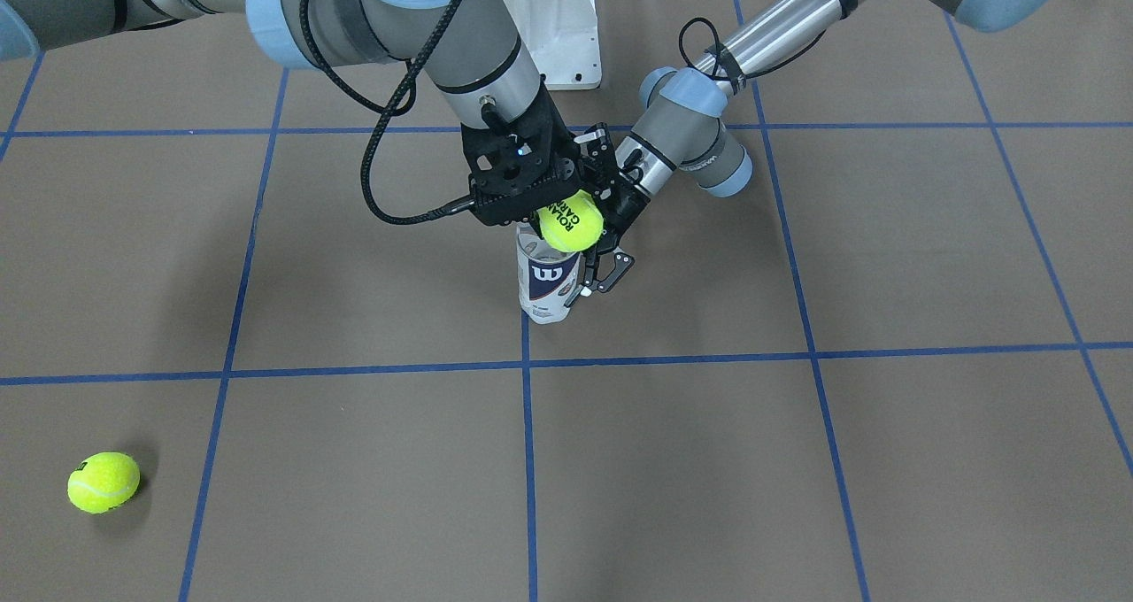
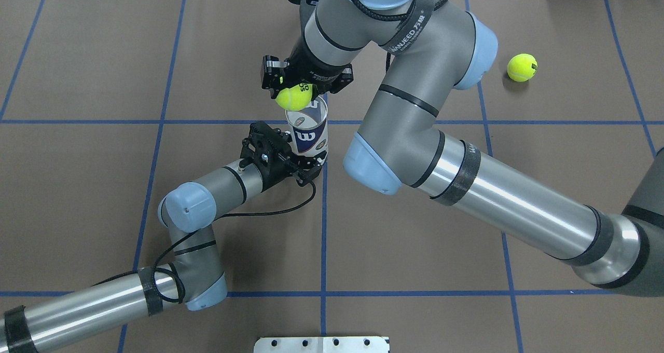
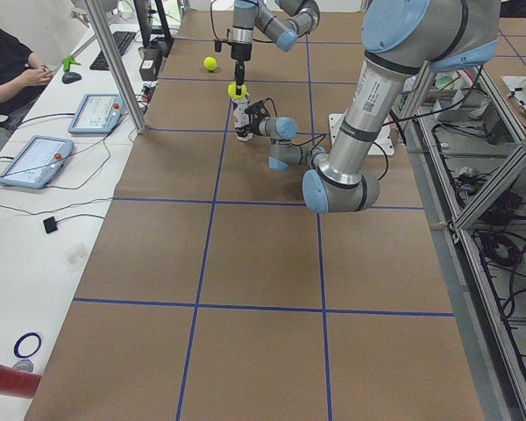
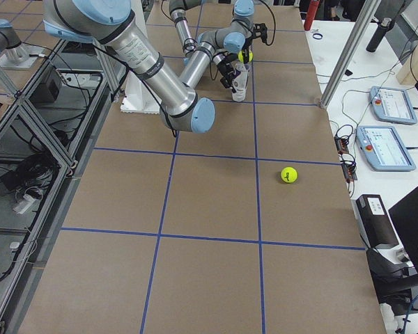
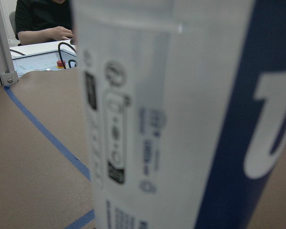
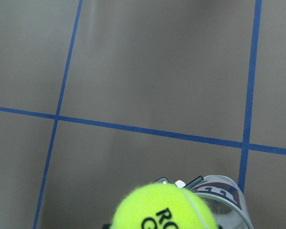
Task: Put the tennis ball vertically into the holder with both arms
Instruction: 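Lower the ball into the can's opening with the right gripper, then push the ball down into the can with the right gripper, then open the right gripper and lift it away from the can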
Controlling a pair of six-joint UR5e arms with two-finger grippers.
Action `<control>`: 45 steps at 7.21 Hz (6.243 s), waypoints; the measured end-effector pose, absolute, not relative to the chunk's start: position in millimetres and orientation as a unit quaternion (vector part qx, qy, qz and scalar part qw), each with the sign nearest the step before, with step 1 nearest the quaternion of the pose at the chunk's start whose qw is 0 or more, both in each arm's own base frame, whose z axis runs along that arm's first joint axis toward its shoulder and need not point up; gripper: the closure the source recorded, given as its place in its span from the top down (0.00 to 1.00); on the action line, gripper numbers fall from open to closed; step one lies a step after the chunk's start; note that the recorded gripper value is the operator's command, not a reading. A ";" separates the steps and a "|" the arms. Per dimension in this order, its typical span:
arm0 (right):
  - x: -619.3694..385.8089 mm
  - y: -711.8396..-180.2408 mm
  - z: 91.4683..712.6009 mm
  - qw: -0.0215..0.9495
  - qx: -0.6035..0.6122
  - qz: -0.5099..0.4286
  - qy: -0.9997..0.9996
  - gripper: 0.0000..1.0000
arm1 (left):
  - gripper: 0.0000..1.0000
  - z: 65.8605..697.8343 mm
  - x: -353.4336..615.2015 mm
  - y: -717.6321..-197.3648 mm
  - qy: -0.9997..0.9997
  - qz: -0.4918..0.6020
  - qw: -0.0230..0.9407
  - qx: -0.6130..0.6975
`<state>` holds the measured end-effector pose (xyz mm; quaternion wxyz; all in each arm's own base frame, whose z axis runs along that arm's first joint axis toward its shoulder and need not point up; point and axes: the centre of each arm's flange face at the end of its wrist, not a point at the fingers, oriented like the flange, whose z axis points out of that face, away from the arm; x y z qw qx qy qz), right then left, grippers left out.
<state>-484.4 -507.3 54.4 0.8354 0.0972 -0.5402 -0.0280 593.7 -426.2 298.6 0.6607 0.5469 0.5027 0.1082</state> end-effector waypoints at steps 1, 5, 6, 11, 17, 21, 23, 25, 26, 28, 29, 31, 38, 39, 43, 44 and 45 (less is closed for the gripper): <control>-483.2 -506.0 55.9 0.836 0.096 -0.028 -0.540 0.00 | 0.80 298.2 593.5 -426.6 0.503 0.108 0.661 0.547; -468.0 -493.0 78.2 0.840 0.092 -0.027 -0.535 0.00 | 0.80 297.8 594.1 -426.2 0.503 0.108 0.660 0.547; -467.5 -492.7 78.9 0.840 0.092 -0.026 -0.535 0.46 | 0.80 298.4 594.3 -426.6 0.503 0.108 0.661 0.547; -465.2 -491.6 74.0 0.838 0.090 -0.019 -0.538 0.99 | 0.80 299.6 595.0 -426.4 0.502 0.109 0.662 0.546; -454.9 -490.0 66.0 0.833 0.094 -0.012 -0.546 0.99 | 0.92 298.9 594.8 -426.2 0.502 0.109 0.661 0.547; -450.8 -493.2 65.6 0.832 0.094 -0.003 -0.546 0.00 | 0.92 298.1 594.9 -426.2 0.502 0.109 0.661 0.547; -440.9 -500.7 64.4 0.831 0.101 0.004 -0.547 0.00 | 0.91 298.7 594.8 -426.2 0.502 0.109 0.661 0.547; -430.4 -507.1 62.2 0.829 0.111 0.008 -0.548 0.00 | 0.86 298.8 594.8 -426.1 0.502 0.109 0.661 0.547; -427.2 -509.3 61.8 0.828 0.114 0.009 -0.548 0.00 | 0.86 298.8 594.8 -426.1 0.502 0.109 0.661 0.547; -425.3 -510.4 61.0 0.827 0.117 0.008 -0.549 0.00 | 0.86 299.3 594.9 -426.2 0.502 0.109 0.661 0.547; -426.1 -510.0 60.7 0.827 0.116 0.008 -0.549 0.00 | 0.86 299.5 595.0 -426.2 0.502 0.109 0.661 0.547; -436.2 -506.7 63.9 0.830 0.114 0.007 -0.545 0.00 | 0.86 299.6 595.1 -426.3 0.502 0.109 0.662 0.547; -468.9 -495.4 78.1 0.842 0.113 0.004 -0.528 0.00 | 0.86 300.3 595.4 -426.4 0.501 0.110 0.662 0.546; -469.2 -495.2 78.7 0.842 0.113 0.003 -0.528 0.00 | 0.86 300.4 595.5 -426.4 0.501 0.110 0.663 0.546; -466.4 -493.8 74.8 0.839 0.117 0.002 -0.531 0.99 | 0.87 299.8 595.1 -426.6 0.501 0.110 0.662 0.547; -465.7 -493.3 73.5 0.838 0.117 0.003 -0.533 0.99 | 0.99 299.9 595.1 -426.6 0.501 0.110 0.662 0.547; -464.5 -493.4 72.1 0.837 0.116 0.006 -0.534 0.99 | 0.99 299.9 595.0 -426.6 0.501 0.110 0.662 0.547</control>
